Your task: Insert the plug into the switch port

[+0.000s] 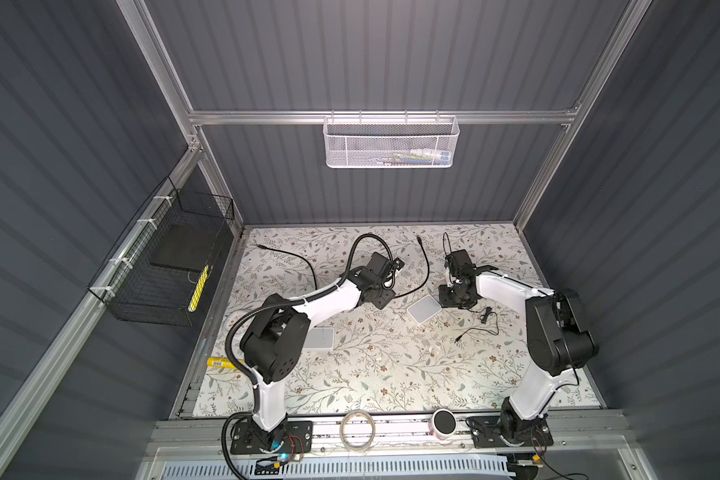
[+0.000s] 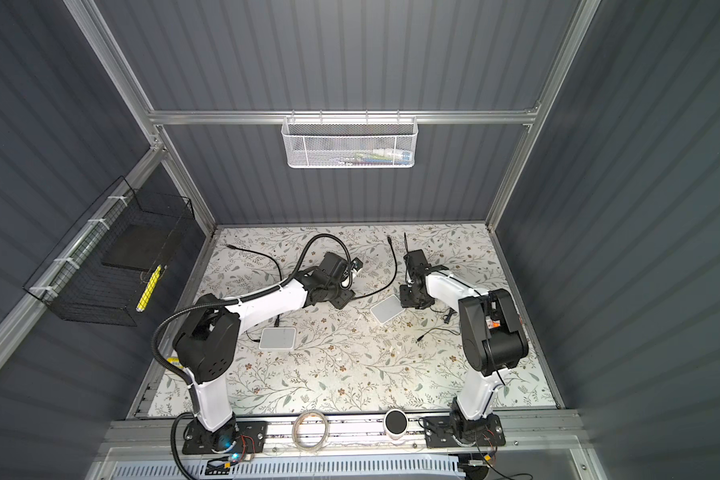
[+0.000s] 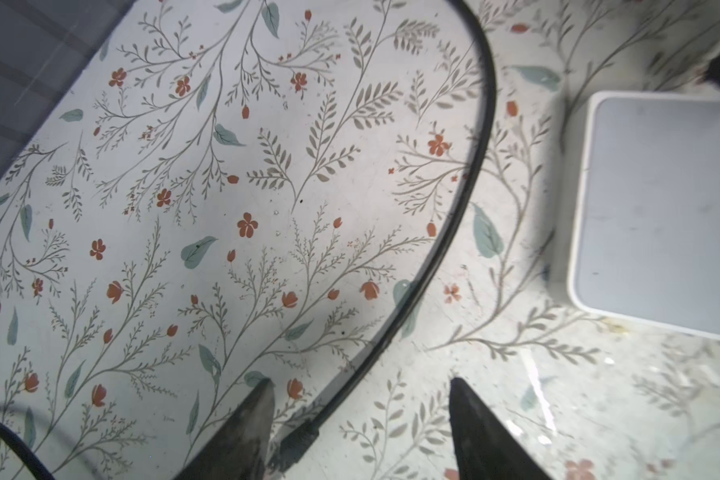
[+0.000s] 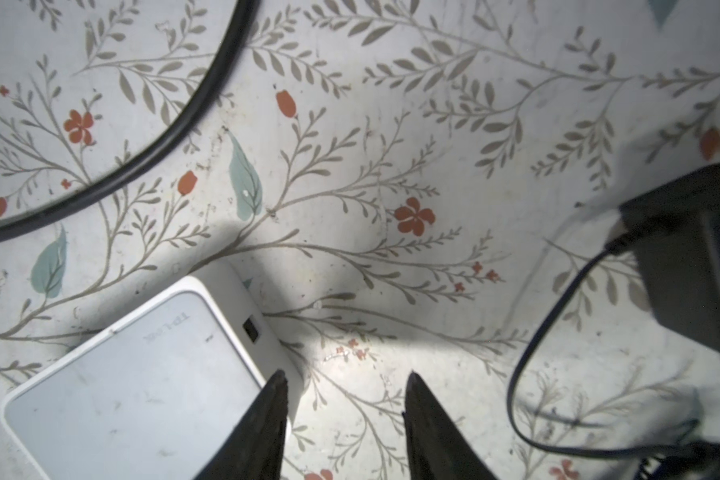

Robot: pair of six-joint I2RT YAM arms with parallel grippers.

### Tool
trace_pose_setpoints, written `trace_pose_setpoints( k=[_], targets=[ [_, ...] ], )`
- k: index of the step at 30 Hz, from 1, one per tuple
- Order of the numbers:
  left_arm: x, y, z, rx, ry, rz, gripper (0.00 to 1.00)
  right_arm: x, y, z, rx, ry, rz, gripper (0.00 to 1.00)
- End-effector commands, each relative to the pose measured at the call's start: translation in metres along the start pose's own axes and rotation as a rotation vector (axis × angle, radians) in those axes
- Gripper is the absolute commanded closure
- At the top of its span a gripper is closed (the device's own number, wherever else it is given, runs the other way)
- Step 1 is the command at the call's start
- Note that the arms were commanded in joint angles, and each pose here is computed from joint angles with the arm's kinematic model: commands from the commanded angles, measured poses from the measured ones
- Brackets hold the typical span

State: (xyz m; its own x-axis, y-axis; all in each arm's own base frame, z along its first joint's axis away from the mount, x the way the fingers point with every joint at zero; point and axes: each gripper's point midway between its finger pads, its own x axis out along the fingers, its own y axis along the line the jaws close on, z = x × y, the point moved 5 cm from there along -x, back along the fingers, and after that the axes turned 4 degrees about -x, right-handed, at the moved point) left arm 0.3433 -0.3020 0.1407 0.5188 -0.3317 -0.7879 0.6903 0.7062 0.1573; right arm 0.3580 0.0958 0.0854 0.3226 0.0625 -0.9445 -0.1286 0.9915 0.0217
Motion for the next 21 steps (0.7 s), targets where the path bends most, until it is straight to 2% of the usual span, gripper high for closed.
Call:
trace_pose_setpoints(
  k=[1, 8, 21],
  targets=[
    [0.003, -0.029, -0.015, -0.064, 0.035, -0.105, 0.35, -0.002, -0.005, 0.007, 0.021, -0.001, -0.019, 0.52],
    [0.028, -0.051, -0.036, -0.085, 0.103, -0.176, 0.43, 0.011, 0.002, 0.001, -0.023, 0.06, -0.027, 0.52],
    [0.059, -0.06, -0.037, -0.138, 0.15, -0.213, 0.45, 0.016, 0.023, -0.004, -0.074, 0.09, -0.049, 0.52]
  ],
)
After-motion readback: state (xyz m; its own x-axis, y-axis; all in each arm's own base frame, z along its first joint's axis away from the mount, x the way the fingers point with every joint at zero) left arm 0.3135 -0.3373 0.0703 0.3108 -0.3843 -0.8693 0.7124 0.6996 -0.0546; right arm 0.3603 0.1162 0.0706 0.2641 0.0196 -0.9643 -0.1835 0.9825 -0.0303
